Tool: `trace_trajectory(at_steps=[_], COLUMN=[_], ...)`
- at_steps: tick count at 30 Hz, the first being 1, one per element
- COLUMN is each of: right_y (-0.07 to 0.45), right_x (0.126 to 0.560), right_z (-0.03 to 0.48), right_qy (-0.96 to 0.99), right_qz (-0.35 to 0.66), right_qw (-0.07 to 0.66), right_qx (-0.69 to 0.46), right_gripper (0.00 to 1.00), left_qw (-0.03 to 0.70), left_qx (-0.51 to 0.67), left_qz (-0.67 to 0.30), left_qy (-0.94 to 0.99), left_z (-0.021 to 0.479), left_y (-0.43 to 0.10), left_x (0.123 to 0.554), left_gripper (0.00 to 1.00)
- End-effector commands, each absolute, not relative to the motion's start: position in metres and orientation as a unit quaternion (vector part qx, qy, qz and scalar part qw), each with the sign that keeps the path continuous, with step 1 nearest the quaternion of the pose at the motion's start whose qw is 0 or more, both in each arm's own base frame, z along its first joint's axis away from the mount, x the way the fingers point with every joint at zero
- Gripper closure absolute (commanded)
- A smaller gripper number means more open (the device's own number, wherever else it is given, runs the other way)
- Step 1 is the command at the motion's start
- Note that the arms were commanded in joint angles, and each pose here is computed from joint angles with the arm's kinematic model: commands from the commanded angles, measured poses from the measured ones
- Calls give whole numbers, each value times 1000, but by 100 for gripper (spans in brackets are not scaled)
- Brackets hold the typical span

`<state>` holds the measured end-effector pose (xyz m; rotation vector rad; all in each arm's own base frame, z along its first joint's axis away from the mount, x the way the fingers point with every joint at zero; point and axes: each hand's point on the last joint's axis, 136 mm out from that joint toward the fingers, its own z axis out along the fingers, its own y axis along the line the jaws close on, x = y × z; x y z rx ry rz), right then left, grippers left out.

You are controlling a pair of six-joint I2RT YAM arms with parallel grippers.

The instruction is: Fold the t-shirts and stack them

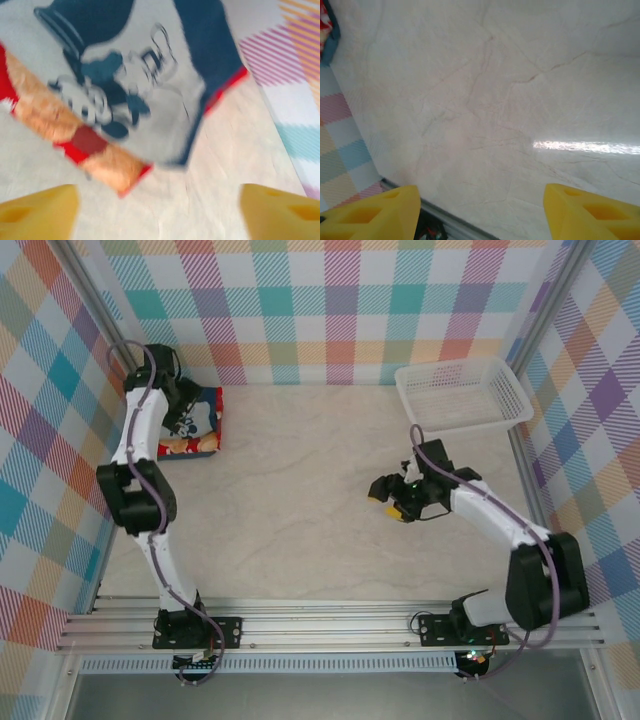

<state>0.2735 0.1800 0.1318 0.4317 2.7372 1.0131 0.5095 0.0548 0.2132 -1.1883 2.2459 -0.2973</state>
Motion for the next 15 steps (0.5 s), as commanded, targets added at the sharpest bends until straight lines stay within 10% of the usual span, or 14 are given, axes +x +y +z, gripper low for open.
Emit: trace_trajectory(at_steps=[1, 3, 10, 15], right_y=[129, 103, 45, 13], right_x=[275, 271, 263, 277], right_z=[156, 170, 200, 206], right_qy=[928, 925, 931, 876], right_qz=[255, 211, 82, 14], right_qw=[215, 253, 301, 457], right_qx=[167, 187, 190, 150], right_gripper=[24, 0, 0, 0], left_qw=[404, 435, 389, 500], left_qx=[-368, -336, -275, -274], left_qz=[-133, -134, -9, 149], left_qy=[827, 824, 879, 808], left_z=[283, 288, 242, 229], left_y=[35, 21, 12, 54], left_x=[480, 447, 335, 285], left_gripper=[0, 0, 0, 0])
